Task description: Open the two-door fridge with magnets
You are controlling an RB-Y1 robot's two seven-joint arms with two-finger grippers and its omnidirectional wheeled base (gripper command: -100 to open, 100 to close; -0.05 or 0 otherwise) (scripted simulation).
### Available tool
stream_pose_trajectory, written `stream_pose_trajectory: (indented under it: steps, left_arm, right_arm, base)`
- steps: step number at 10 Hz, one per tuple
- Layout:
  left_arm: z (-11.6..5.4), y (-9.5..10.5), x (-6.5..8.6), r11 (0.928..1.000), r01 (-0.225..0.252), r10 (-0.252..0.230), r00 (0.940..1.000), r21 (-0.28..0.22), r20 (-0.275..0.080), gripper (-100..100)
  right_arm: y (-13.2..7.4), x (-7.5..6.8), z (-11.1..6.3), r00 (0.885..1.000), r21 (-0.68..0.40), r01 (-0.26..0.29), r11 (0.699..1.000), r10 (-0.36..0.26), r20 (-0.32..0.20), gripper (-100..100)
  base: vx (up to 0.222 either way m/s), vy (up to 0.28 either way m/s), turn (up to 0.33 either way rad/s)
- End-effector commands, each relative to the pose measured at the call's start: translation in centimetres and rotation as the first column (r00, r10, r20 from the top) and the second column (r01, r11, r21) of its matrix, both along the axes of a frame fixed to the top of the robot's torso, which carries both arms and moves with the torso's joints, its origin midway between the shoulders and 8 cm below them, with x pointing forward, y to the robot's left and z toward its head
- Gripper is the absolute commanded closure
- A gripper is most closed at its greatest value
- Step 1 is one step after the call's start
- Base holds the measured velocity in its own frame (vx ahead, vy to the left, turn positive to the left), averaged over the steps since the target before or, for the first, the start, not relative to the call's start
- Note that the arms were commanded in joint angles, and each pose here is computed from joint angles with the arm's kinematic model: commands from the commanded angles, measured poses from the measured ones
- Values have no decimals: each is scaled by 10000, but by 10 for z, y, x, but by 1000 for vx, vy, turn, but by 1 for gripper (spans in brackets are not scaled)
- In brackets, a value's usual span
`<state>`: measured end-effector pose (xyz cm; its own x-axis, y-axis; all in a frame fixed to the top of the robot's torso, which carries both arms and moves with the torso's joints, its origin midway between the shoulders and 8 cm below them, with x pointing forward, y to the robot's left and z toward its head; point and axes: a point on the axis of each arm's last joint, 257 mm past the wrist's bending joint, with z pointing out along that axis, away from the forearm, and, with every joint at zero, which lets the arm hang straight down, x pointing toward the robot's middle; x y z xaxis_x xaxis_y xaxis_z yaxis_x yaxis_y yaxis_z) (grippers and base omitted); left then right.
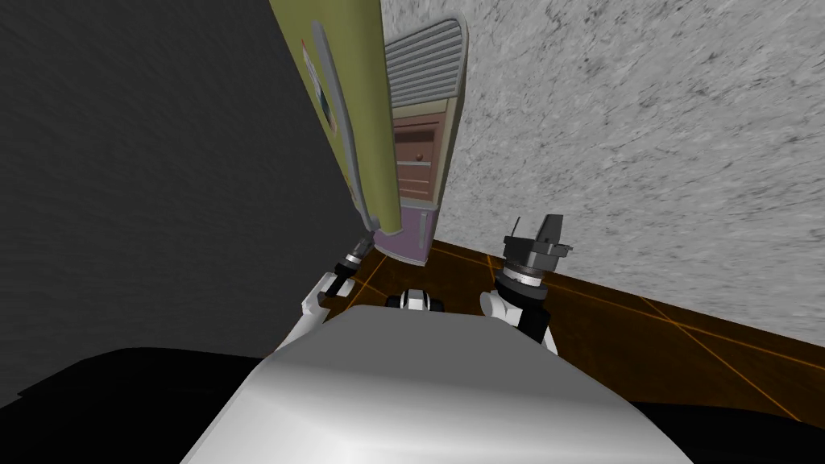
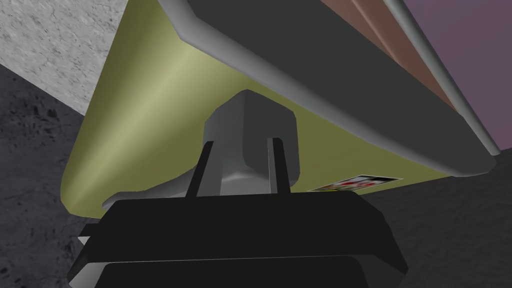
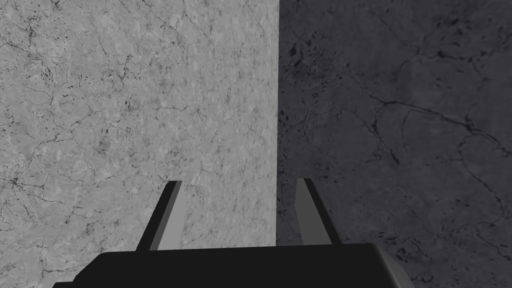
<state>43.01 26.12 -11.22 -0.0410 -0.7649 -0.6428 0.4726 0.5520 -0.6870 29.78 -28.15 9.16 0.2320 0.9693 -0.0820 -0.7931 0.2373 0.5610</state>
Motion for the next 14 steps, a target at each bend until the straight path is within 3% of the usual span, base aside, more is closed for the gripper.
stream_pose_trajectory:
  steps: [1, 2, 3, 5, 6, 9, 10, 14]
  left_arm:
    - [11, 18, 16, 9999, 18, -23, 9995, 131, 328, 100]
    - [3, 22, 20, 9999, -66, 64, 9998, 115, 173, 100]
    - [11, 30, 25, 9995, 96, -108, 9992, 317, 381, 100]
    - [3, 41, 36, 9998, -68, 65, 9998, 164, 182, 100]
    - [12, 49, 41, 9994, 127, -139, 9992, 319, 366, 100]
    - [2, 62, 52, 9998, -104, 102, 9999, 139, 110, 100]
    - [11, 73, 56, 9997, 44, -50, 9997, 243, 247, 100]
    - [11, 99, 77, 10000, -72, 72, 9999, -55, 71, 100]
  right_arm:
    - [0, 0, 0, 10000, -1, -2, 10000, 2, 2, 0]
    - [0, 0, 0, 10000, -1, -1, 10000, 1, 1, 0]
    - [0, 0, 0, 10000, 0, 0, 10000, 0, -1, 0]
    - [0, 0, 0, 10000, -1, 0, 10000, 0, 1, 0]
    - [0, 0, 0, 10000, 0, 1, 10000, -1, -1, 0]
    - [0, 0, 0, 10000, 0, 1, 10000, -1, -2, 0]
    - [0, 0, 0, 10000, 0, 1, 10000, -1, -1, 0]
    - [0, 0, 0, 10000, -1, -1, 10000, 1, 1, 0]
  base:
    - [-187, 162, -167]
    - [-96, 76, -3]
    - [-176, 96, -216]
    - [-140, 107, -91]
    - [-170, 139, -175]
    - [-102, 68, -54]
    - [-167, 81, -212]
    - [-163, 98, -146]
